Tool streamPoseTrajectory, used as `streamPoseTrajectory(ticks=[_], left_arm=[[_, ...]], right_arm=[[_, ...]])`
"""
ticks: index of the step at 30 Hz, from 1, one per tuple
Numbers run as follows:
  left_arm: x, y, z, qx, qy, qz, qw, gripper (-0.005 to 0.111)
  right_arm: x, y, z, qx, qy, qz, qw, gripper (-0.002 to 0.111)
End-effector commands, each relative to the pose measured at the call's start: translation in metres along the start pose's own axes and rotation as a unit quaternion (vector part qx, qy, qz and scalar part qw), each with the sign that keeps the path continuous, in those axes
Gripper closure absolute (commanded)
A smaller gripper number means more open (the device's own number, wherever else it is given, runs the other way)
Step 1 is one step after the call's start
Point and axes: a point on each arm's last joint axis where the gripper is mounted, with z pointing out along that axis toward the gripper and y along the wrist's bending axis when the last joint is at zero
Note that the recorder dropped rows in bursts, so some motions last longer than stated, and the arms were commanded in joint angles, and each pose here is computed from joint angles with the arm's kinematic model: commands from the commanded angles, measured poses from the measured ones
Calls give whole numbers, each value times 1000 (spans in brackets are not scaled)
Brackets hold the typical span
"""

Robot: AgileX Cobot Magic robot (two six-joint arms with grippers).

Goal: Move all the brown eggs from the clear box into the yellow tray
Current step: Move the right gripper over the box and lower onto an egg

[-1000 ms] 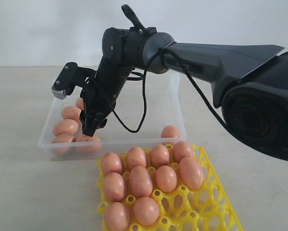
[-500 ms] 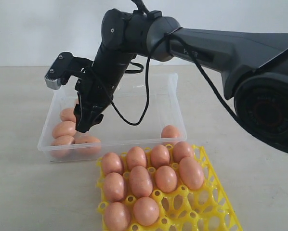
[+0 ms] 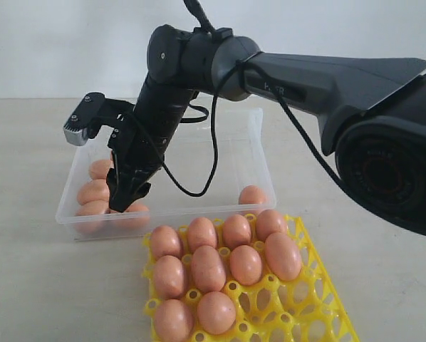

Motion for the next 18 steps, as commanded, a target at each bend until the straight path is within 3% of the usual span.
streamPoseTrajectory(ticks=[1,18], left_arm=[[1,0,1,0,1,4,1000,103],[1,0,1,0,1,4,1000,103]], right_arm=[[3,-2,11,6,3,-10,1000,55],[18,-14,41,28,22,-9,999,56]])
